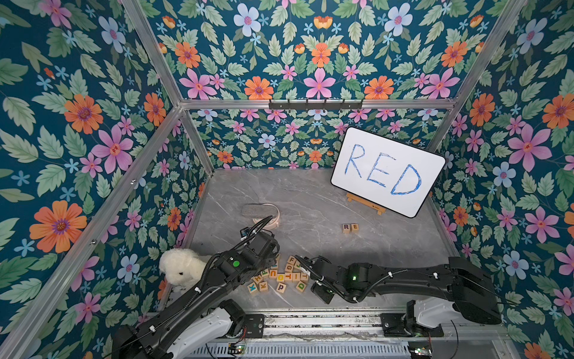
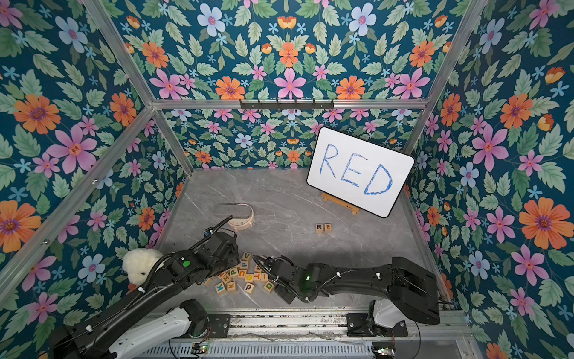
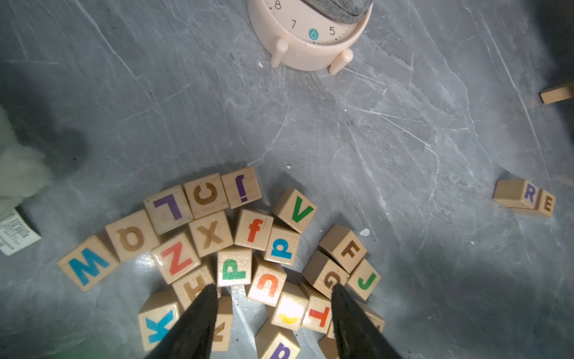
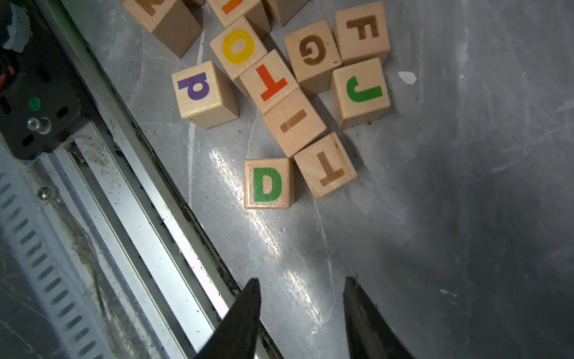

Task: Assemble the uppercase word "red" with letter blocks
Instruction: Pick up the letter block from the center of the board.

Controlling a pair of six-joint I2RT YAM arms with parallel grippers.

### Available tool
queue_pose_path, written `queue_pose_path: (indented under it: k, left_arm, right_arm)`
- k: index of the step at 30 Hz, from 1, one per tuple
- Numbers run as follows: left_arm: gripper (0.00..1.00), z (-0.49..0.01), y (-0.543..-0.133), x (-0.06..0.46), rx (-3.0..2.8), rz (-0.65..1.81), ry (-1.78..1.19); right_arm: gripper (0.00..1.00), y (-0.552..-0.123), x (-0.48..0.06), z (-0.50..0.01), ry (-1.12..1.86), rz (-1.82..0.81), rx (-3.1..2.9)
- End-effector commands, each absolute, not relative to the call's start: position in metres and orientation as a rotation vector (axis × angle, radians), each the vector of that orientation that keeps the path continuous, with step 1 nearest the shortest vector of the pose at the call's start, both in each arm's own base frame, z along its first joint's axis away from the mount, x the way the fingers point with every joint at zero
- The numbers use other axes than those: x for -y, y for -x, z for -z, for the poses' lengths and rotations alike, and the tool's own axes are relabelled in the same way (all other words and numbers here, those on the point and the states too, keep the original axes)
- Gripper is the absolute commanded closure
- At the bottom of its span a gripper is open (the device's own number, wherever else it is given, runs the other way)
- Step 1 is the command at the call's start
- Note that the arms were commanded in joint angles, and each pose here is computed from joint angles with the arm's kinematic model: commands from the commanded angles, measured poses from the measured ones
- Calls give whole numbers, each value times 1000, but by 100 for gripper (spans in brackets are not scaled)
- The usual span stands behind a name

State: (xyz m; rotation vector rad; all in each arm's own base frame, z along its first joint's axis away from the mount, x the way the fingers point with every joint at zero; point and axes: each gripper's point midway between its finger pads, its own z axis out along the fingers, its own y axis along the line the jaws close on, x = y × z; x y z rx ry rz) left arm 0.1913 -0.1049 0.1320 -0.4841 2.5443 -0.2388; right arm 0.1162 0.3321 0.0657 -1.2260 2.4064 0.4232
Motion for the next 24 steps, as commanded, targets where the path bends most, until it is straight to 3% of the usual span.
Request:
queue_pose_path:
  k: [1, 24]
  left_arm:
    - [38, -135, -189, 87, -2519, 142, 516]
    - [37, -134, -177, 81, -2513, 200, 583]
  right_arm:
    - [47, -108, -348, -64, 1328, -491, -2357]
    - [48, -100, -370, -45, 1421, -549, -2343]
